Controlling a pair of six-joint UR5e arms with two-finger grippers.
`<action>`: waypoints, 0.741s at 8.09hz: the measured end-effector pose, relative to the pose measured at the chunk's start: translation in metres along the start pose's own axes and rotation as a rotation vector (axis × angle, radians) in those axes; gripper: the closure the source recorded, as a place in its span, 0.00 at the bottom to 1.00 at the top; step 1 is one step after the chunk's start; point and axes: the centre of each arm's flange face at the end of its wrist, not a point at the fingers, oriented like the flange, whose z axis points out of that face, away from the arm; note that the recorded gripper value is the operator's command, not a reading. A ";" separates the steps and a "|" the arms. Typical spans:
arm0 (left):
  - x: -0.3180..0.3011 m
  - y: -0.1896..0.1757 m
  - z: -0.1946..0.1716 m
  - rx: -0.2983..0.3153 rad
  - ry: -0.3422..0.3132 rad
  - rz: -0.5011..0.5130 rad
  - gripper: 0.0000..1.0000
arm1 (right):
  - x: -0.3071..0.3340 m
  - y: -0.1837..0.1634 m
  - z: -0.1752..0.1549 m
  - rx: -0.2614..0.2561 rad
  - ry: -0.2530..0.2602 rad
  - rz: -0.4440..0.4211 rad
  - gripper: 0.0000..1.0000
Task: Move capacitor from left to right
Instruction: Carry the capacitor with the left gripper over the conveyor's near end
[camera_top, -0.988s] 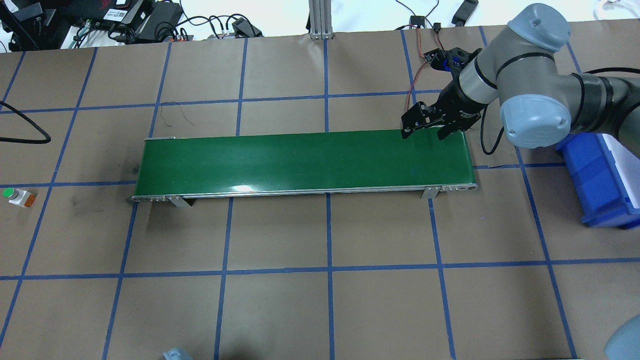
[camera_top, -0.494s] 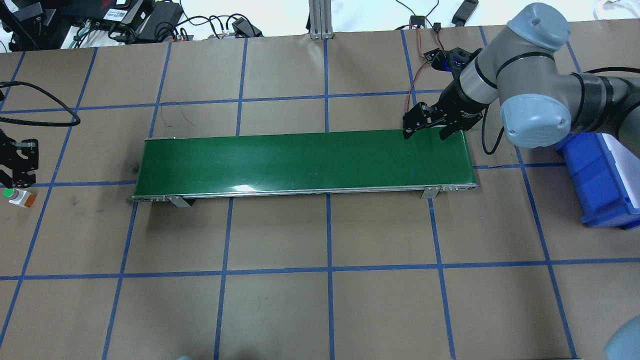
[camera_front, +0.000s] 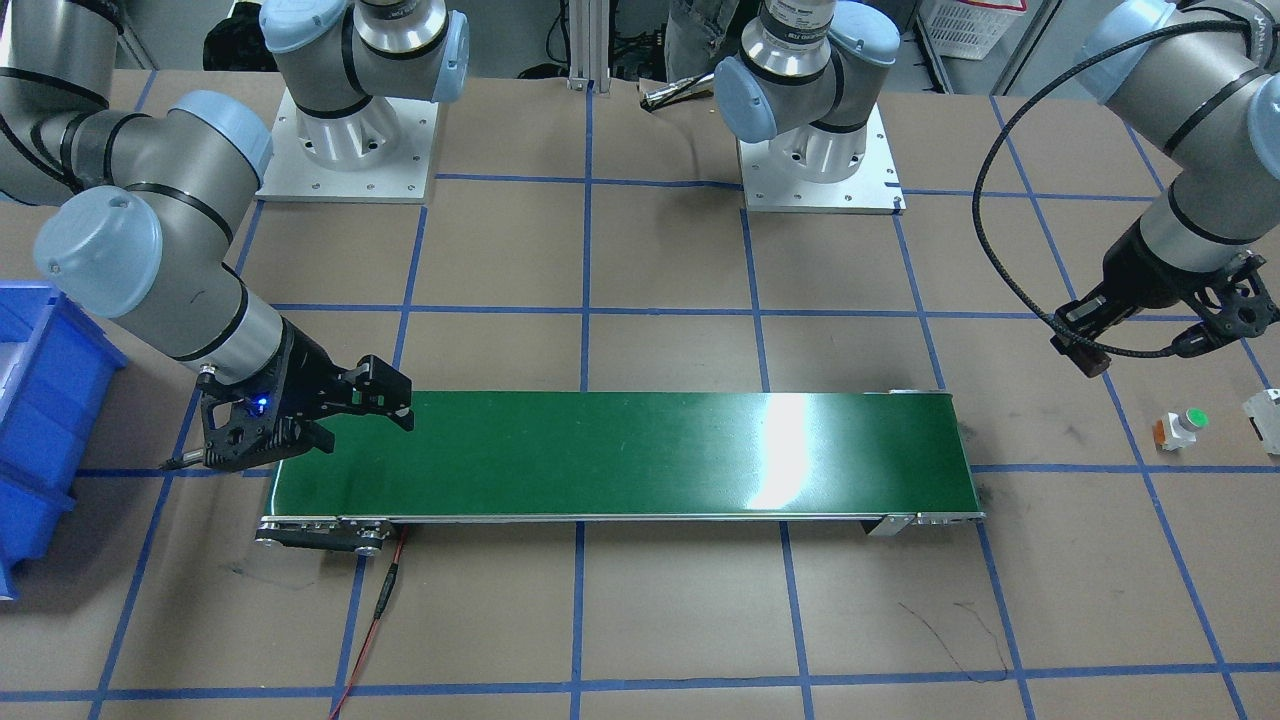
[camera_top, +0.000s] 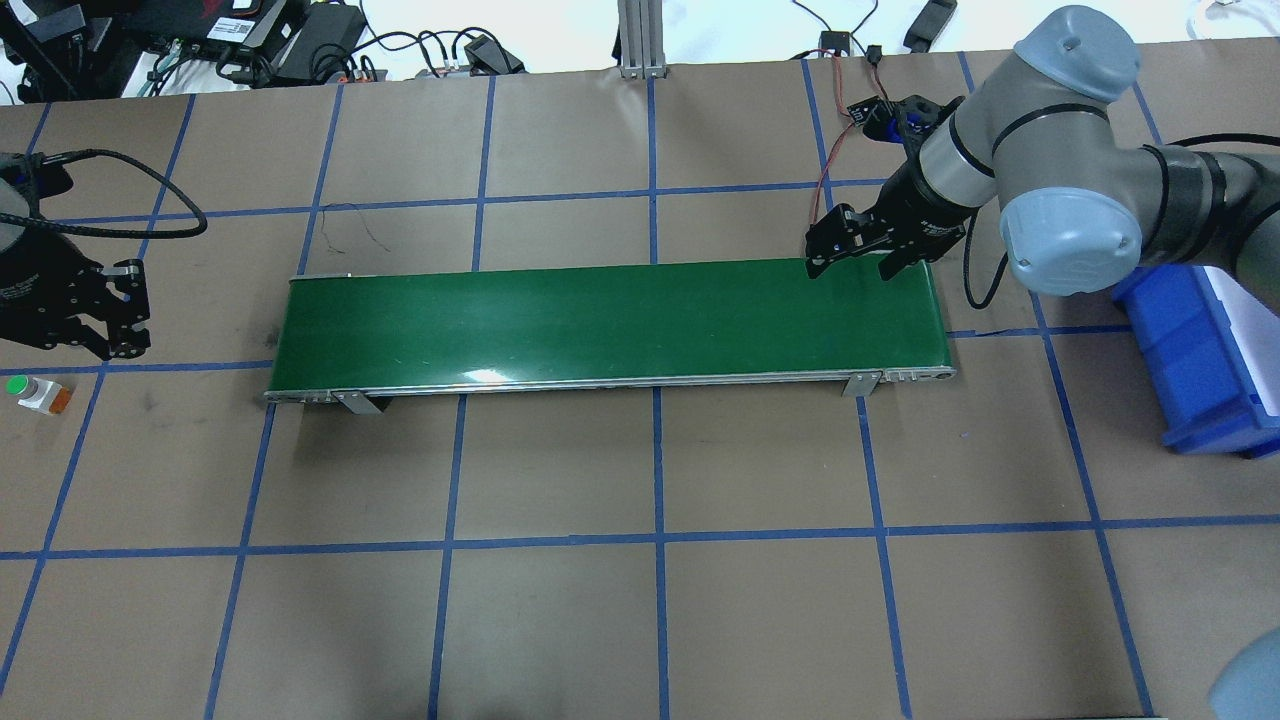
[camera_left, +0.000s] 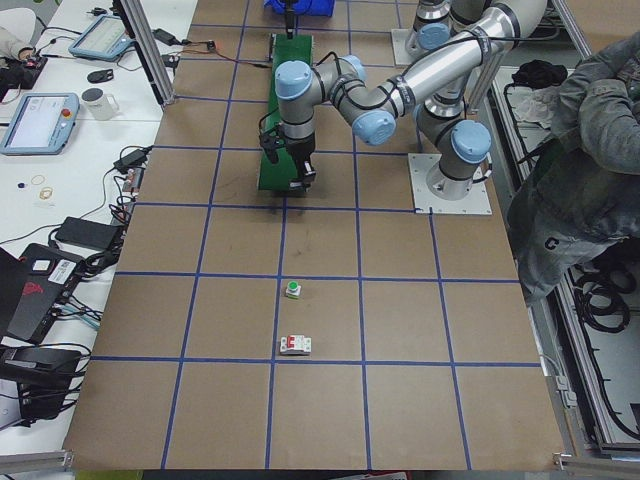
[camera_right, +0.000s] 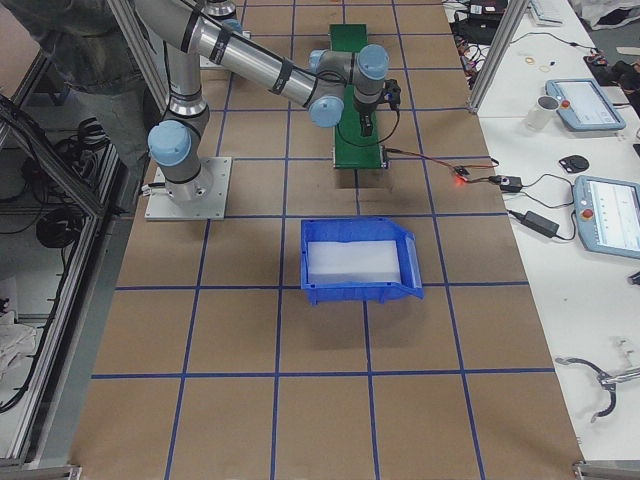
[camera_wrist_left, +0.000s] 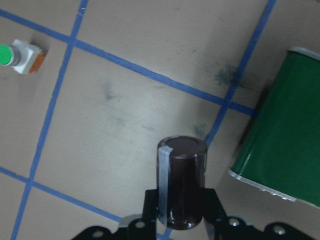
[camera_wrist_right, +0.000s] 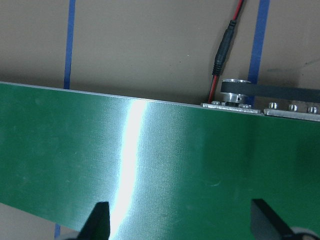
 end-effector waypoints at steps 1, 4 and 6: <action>0.009 -0.001 0.000 0.009 0.058 0.058 0.74 | 0.000 0.000 0.000 0.000 0.000 0.000 0.00; 0.026 -0.004 0.003 0.039 0.193 0.270 0.77 | 0.000 0.000 0.000 0.000 0.000 0.000 0.00; 0.034 -0.015 0.020 0.054 0.253 0.379 0.76 | 0.000 0.000 0.000 0.000 0.000 0.000 0.00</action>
